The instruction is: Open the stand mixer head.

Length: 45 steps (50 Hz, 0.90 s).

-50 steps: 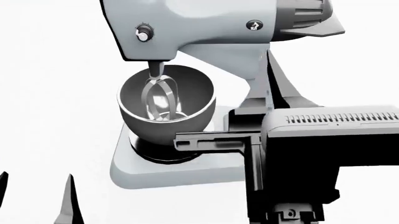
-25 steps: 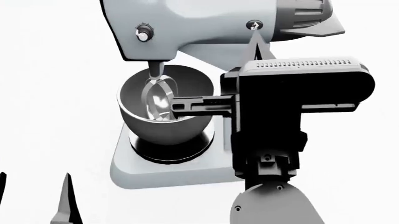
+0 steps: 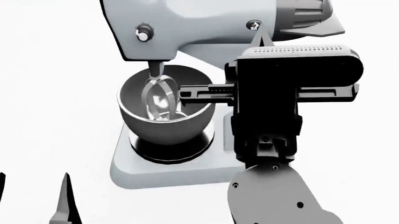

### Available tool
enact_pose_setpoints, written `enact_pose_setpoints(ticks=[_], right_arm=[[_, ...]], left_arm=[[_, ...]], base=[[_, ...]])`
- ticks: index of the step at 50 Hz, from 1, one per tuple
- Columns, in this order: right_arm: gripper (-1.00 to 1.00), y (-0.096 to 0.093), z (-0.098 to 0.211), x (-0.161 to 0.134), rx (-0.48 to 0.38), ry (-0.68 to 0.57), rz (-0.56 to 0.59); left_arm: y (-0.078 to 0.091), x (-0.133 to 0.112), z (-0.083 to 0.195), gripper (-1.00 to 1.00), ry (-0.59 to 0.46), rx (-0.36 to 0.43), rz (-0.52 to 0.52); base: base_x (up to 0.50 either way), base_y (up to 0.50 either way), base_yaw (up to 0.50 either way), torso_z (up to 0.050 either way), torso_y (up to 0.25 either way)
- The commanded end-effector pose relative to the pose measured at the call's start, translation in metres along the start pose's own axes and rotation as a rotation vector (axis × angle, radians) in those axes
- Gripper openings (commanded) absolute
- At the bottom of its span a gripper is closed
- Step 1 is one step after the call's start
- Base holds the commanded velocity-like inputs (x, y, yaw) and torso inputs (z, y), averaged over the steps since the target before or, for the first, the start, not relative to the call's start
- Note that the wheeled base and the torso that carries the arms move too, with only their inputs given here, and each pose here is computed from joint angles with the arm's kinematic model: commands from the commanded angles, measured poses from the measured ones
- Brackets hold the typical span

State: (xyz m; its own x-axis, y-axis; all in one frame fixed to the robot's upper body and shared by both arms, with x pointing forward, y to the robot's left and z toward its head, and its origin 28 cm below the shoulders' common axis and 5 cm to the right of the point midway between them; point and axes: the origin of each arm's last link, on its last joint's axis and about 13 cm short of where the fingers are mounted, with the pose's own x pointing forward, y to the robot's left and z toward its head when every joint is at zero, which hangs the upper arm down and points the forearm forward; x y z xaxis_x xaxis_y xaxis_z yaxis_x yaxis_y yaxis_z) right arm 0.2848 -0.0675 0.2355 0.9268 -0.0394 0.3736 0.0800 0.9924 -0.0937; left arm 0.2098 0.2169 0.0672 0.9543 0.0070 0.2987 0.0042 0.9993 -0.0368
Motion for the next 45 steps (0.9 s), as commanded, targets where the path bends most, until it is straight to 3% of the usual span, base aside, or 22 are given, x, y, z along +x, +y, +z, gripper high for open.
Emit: enact_pose_setpoints(ticks=[1, 19, 29, 30, 32, 33, 45], right_arm=[[-1.00, 0.002, -0.011, 0.008, -0.004, 0.043, 0.000], [-1.00, 0.004, -0.025, 0.020, 0.036, 0.086, -0.004], [-1.00, 0.007, -0.018, 0.015, 0.022, 0.052, 0.003], [-1.00, 0.008, -0.017, 0.011, 0.055, 0.050, 0.016], [-1.00, 0.009, -0.017, 0.007, 0.024, 0.040, 0.042], [-1.00, 0.008, -0.015, 0.009, 0.035, 0.028, -0.006], [-1.00, 0.006, -0.016, 0.014, 0.028, 0.043, -0.001]], left_arm=[[0.000, 0.000, 0.000, 1.00, 0.000, -0.003, 0.001], [0.000, 0.000, 0.000, 1.00, 0.005, -0.004, 0.005], [0.000, 0.000, -0.001, 1.00, 0.006, -0.002, 0.001], [0.000, 0.000, -0.001, 1.00, 0.007, -0.004, 0.000], [0.000, 0.000, -0.001, 1.00, 0.006, -0.002, -0.001], [0.000, 0.000, -0.001, 1.00, 0.008, -0.003, 0.000], [0.000, 0.000, -0.001, 1.00, 0.009, -0.004, -0.005]], base=[[0.00, 0.00, 0.00, 0.000, 0.000], [0.00, 0.00, 0.00, 0.000, 0.000], [0.00, 0.00, 0.00, 0.000, 0.000], [0.00, 0.00, 0.00, 0.000, 0.000], [0.00, 0.00, 0.00, 0.000, 0.000], [0.00, 0.00, 0.00, 0.000, 0.000], [0.00, 0.00, 0.00, 0.000, 0.000]])
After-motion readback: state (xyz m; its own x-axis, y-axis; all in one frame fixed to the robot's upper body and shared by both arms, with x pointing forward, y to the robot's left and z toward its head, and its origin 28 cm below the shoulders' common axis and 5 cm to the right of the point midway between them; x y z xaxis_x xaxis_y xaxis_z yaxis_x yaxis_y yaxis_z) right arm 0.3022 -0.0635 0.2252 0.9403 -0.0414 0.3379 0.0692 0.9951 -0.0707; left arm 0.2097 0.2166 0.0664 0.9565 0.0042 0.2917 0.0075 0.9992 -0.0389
